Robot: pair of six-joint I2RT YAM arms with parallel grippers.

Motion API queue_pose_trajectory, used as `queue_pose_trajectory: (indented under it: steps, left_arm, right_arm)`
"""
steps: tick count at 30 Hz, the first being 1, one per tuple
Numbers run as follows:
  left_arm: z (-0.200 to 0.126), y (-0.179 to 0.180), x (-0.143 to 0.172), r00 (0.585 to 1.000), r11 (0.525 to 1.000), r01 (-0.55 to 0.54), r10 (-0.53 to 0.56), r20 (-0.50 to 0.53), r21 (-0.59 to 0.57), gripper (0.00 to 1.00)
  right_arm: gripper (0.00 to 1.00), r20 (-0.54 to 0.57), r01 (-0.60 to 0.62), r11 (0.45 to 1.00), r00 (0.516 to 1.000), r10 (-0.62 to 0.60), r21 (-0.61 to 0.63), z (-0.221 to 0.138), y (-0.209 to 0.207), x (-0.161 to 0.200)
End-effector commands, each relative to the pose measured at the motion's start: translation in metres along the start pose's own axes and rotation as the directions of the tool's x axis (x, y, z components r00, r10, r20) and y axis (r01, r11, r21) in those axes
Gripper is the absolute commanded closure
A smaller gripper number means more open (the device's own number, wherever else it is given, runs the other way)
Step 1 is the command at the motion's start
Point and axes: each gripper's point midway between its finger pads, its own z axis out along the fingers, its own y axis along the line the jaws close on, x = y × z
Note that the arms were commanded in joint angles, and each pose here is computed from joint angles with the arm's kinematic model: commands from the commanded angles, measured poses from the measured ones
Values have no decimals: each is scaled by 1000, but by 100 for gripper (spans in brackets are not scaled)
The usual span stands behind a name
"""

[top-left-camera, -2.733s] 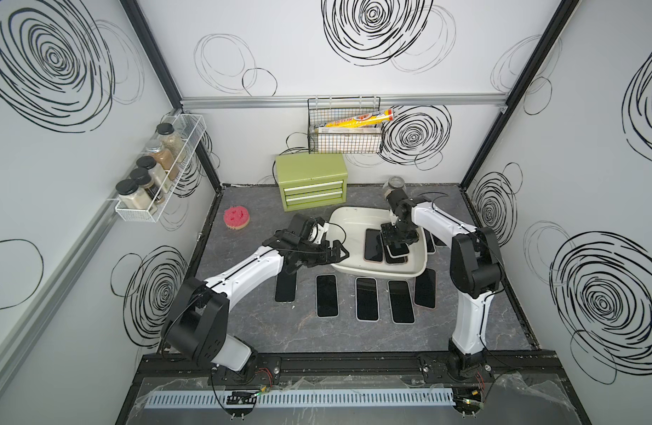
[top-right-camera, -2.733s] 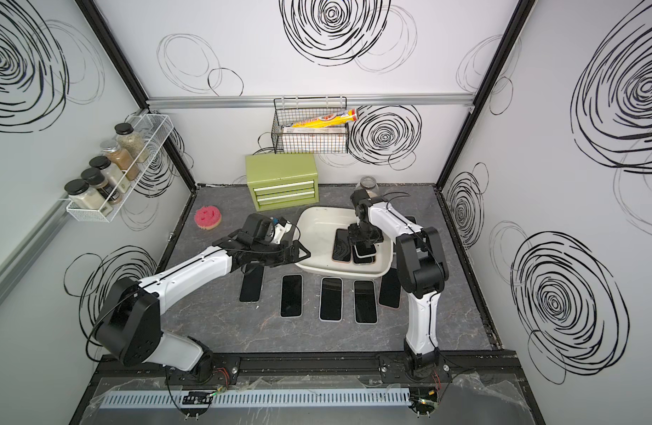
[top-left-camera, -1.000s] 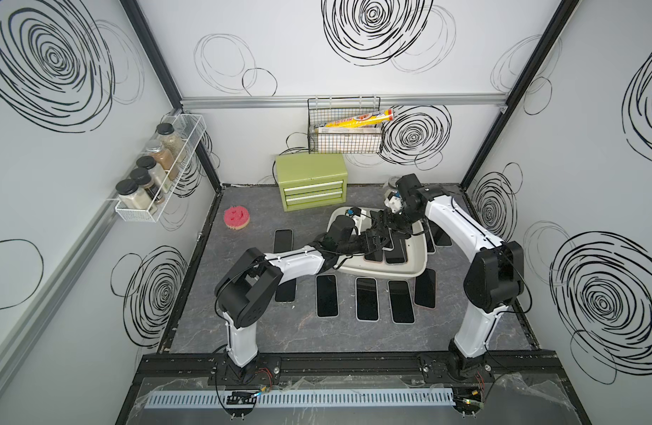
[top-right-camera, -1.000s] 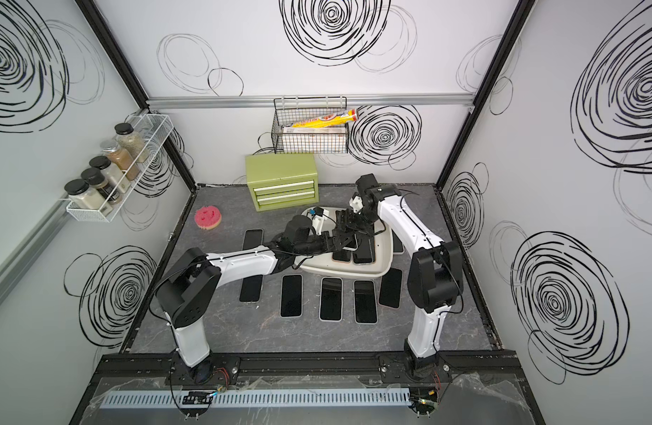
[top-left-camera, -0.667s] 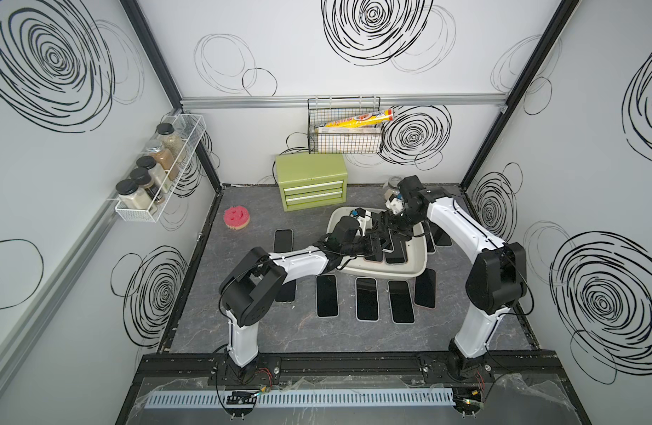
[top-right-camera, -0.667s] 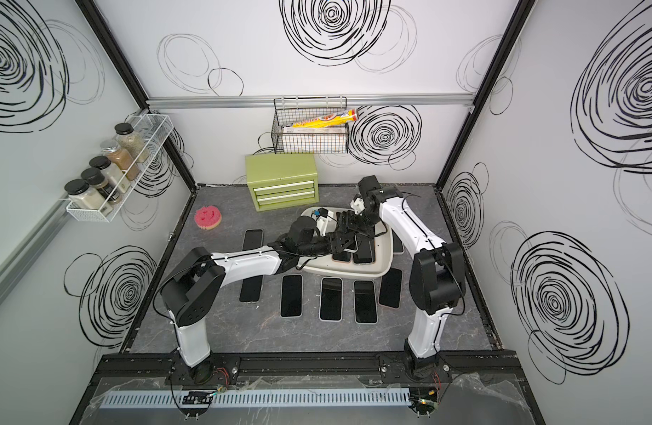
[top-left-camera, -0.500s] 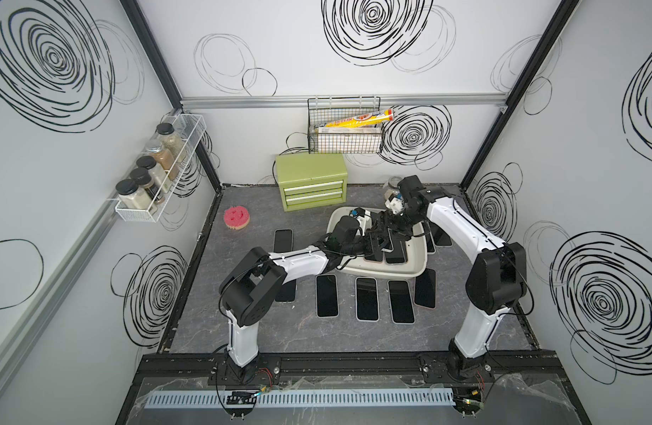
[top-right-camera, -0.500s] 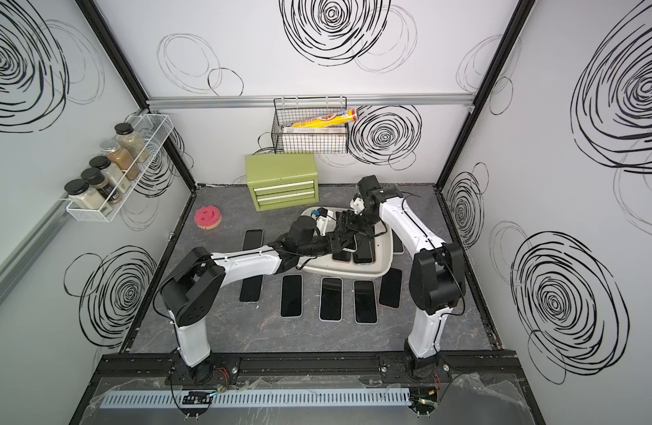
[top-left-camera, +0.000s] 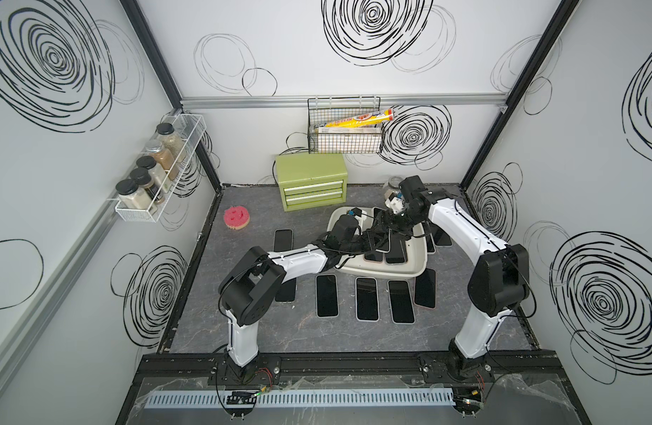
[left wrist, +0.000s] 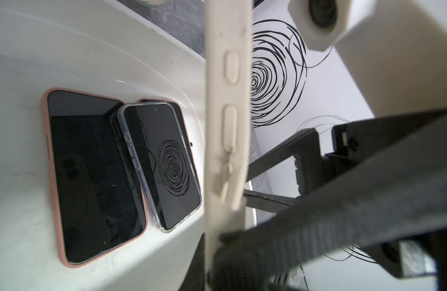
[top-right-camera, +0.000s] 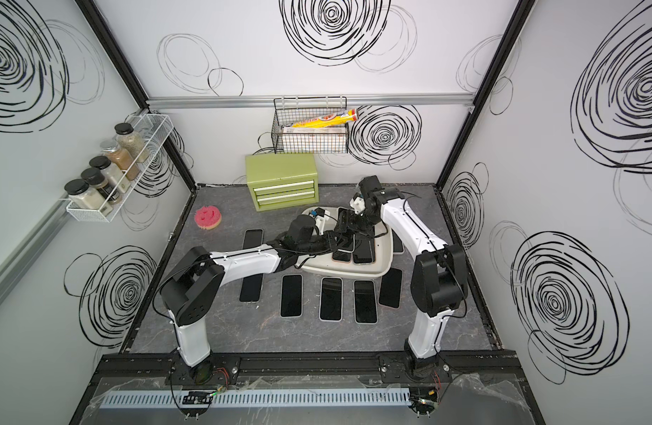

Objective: Take the phone out of the storage box
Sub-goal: Pick up the phone from the storage box.

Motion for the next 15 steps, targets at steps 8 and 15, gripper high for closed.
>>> queue_pose_trajectory:
  steps: [8, 15]
  left_arm:
    - [-55, -23, -42, 990, 997, -36, 26, 138, 65, 100]
    - [-75, -22, -42, 990, 996, -33, 22, 139, 78, 100]
  right_arm:
    - [29, 92, 45, 999, 995, -43, -19, -28, 26, -27]
    - [20, 132, 41, 994, 991, -27, -98, -31, 45, -46]
